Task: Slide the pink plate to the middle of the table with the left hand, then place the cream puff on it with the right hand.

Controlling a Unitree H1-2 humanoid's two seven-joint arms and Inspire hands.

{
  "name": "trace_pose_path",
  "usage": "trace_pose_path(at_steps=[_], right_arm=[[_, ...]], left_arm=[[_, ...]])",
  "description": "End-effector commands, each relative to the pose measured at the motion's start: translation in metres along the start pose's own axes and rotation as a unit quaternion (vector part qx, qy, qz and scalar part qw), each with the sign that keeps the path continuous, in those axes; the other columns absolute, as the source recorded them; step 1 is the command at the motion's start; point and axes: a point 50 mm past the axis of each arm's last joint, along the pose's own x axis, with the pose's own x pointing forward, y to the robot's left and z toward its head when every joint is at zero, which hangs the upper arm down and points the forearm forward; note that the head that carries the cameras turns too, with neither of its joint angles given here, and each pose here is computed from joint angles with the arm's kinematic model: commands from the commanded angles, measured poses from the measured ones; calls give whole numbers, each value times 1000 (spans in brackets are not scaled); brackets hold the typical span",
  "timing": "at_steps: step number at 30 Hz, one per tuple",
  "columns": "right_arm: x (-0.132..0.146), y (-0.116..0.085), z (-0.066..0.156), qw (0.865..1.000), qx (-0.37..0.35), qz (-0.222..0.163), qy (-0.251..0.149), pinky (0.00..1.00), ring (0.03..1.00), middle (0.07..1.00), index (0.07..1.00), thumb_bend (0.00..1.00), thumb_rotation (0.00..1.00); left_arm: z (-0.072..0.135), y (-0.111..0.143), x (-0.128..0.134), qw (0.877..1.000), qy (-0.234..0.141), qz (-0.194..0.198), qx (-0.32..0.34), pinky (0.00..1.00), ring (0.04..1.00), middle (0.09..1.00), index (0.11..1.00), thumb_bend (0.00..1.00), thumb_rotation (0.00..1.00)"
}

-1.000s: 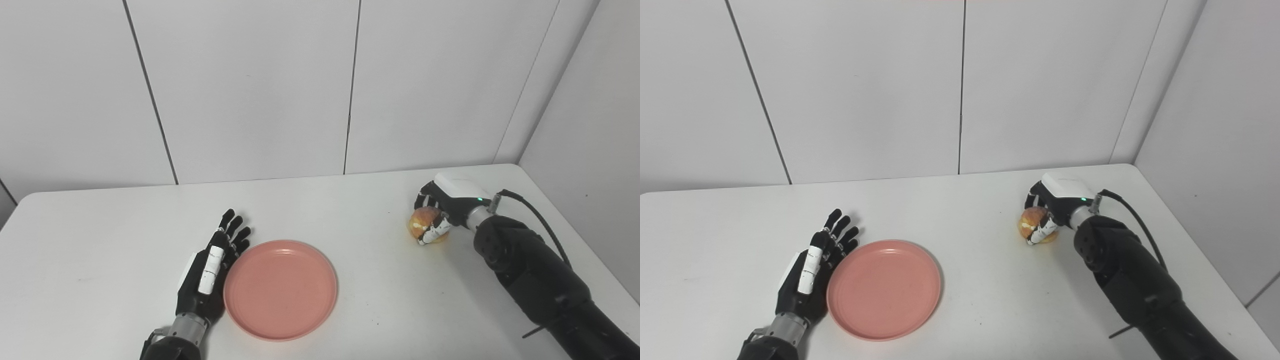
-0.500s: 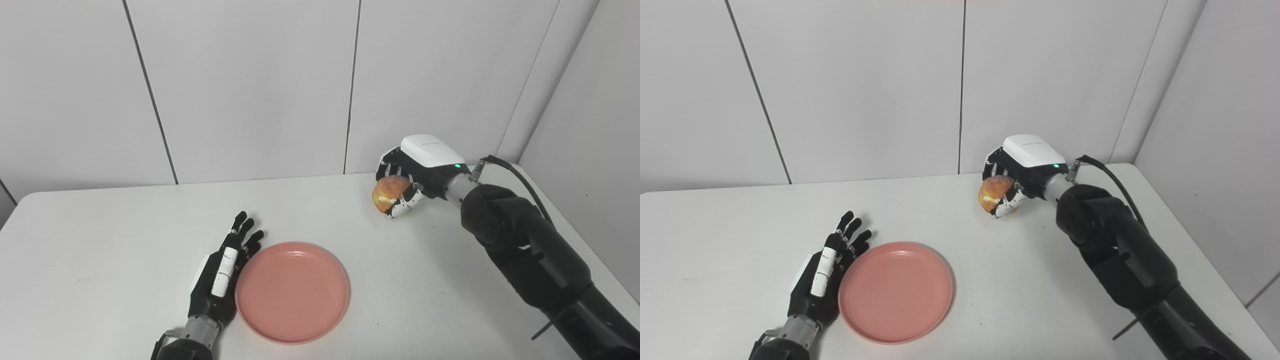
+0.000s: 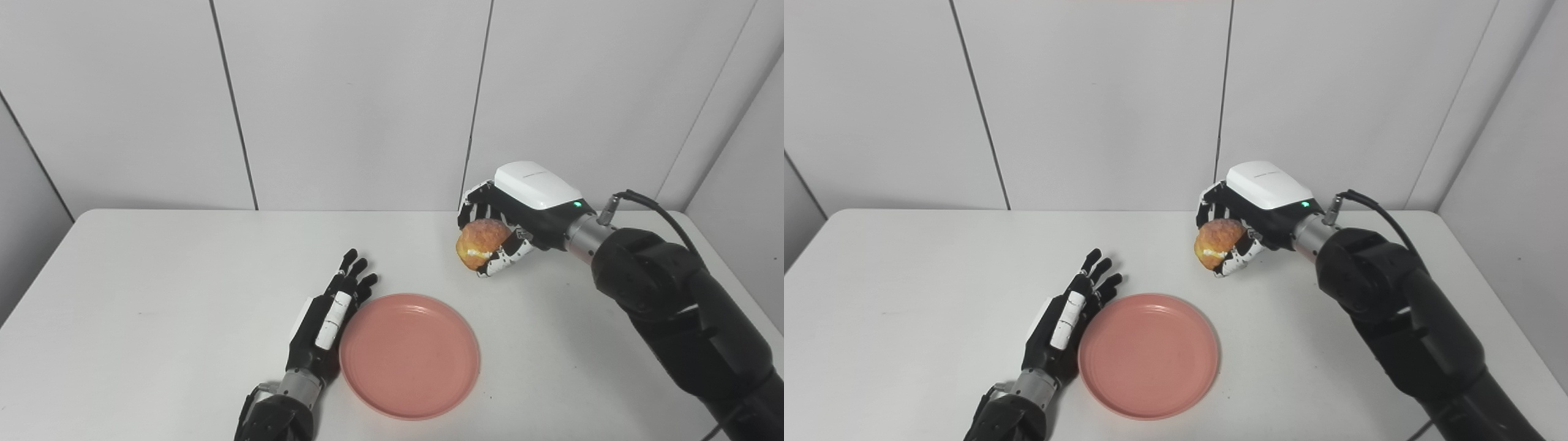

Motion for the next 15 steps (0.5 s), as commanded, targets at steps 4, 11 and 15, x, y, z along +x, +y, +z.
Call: trace_pose_path(at_steps=[4,11,15], right_arm=[[6,-29,23,998,-22,-29,-51,368,430,471,496,530,0],[11,-20,42,995,-31,-6,-90,327,393,465,494,530,0],[11,-12,54,993,-28,4,-111,341,409,463,498,529,0]], left_arm=[[-9,-9,-1,1000,15,0,-1,985,919,989,995,896,797],[-8,-15,-1,1000,15,3,10,966,915,982,999,880,813],[-10,-16,-1,1000,14,0,16,932,910,980,1000,884,824]])
